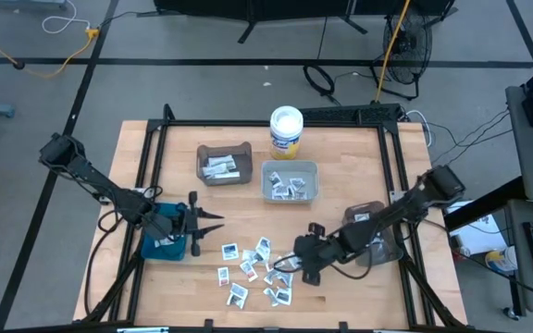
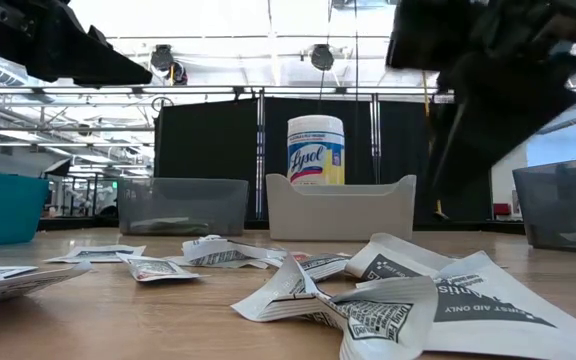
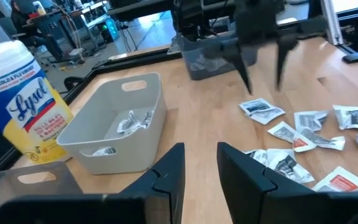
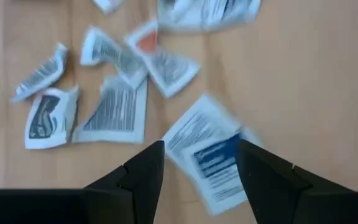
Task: Pick & Place First Aid Supplies
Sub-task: Put the blue alcohol pad into the bottom black bin, then move the blue alcohol pad to the center of the table
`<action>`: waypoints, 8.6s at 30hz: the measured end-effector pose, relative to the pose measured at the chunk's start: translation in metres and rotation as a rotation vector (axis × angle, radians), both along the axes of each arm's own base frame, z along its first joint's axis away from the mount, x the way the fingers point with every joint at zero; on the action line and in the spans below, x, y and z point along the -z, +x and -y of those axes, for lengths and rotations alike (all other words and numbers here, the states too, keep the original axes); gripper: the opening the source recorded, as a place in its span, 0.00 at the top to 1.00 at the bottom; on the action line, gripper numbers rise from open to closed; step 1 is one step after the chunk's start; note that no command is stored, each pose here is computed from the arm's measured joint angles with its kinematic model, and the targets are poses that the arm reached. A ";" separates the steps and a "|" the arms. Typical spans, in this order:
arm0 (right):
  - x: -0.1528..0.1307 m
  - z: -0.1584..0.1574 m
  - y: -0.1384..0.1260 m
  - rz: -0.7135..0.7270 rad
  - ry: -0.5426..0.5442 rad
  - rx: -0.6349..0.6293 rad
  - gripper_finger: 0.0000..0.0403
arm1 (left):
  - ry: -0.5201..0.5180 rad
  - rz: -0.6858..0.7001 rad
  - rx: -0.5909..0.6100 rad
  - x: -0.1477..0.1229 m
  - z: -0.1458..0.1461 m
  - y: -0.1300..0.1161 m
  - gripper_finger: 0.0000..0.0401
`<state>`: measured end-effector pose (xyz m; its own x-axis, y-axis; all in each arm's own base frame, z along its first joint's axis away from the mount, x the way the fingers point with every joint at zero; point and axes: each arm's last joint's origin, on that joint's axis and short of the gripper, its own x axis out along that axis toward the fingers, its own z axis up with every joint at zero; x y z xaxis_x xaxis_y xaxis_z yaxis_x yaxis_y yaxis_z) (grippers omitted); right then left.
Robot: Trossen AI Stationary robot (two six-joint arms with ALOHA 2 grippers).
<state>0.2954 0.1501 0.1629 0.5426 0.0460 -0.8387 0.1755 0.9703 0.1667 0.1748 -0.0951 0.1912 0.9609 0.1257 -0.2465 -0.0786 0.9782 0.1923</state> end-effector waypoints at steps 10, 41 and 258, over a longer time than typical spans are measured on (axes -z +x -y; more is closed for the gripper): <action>0.000 0.005 -0.015 -0.011 -0.244 -0.238 0.52 | -0.045 0.001 0.011 0.000 0.001 0.000 0.76; 0.046 0.026 -0.007 0.040 -0.113 -0.370 0.28 | -0.040 0.003 0.008 0.000 0.001 0.000 0.76; 0.012 -0.031 0.013 -0.011 0.034 -0.402 0.26 | 0.014 -0.488 0.135 -0.033 0.054 0.072 0.70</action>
